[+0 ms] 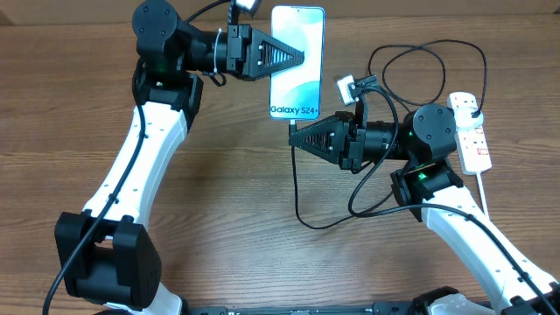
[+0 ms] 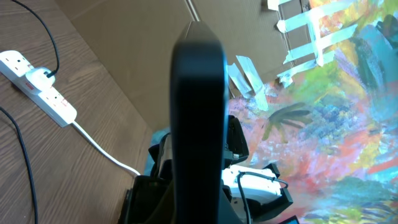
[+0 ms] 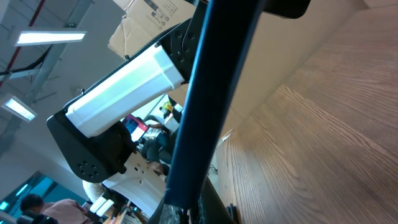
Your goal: Plug charger to phone and switch on socket
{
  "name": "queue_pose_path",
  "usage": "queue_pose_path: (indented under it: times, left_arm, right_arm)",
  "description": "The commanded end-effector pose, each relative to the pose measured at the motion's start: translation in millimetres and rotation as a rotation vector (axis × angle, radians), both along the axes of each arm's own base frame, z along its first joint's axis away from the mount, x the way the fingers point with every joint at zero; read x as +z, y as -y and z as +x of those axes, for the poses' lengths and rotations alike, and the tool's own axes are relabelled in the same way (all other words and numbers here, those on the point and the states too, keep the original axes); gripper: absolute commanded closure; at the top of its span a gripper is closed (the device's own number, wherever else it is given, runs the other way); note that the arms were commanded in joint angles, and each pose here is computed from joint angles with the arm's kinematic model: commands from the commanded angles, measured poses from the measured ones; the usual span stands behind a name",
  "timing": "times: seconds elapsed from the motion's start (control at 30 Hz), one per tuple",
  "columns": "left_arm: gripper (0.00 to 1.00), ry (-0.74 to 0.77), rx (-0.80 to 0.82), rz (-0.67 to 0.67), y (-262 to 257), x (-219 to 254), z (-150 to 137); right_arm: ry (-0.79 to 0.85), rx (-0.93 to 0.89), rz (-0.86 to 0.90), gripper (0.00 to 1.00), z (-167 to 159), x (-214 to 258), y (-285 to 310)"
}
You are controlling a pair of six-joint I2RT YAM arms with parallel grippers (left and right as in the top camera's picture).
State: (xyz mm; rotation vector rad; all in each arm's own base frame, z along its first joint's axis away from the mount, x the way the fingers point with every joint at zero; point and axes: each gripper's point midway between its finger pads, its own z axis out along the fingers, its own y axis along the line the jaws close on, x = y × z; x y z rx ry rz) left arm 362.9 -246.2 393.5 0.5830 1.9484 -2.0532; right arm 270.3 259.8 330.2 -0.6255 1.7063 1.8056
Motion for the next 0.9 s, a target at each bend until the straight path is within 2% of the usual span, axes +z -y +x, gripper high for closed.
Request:
queue_pose_path:
  times: [0.0, 0.87]
  left_arm:
    - [0.96, 0.066, -0.046, 0.004, -2.2, 12.4, -13.9]
    - [0.96, 0.047, -0.03, 0.007, -8.1, 12.4, -9.9]
  right_arm:
    - [0.031, -0.041, 0.02, 0.96, 8.0, 14.1, 2.6]
    - [0.031, -0.083, 0.028, 0.96, 15.1, 15.7, 3.6]
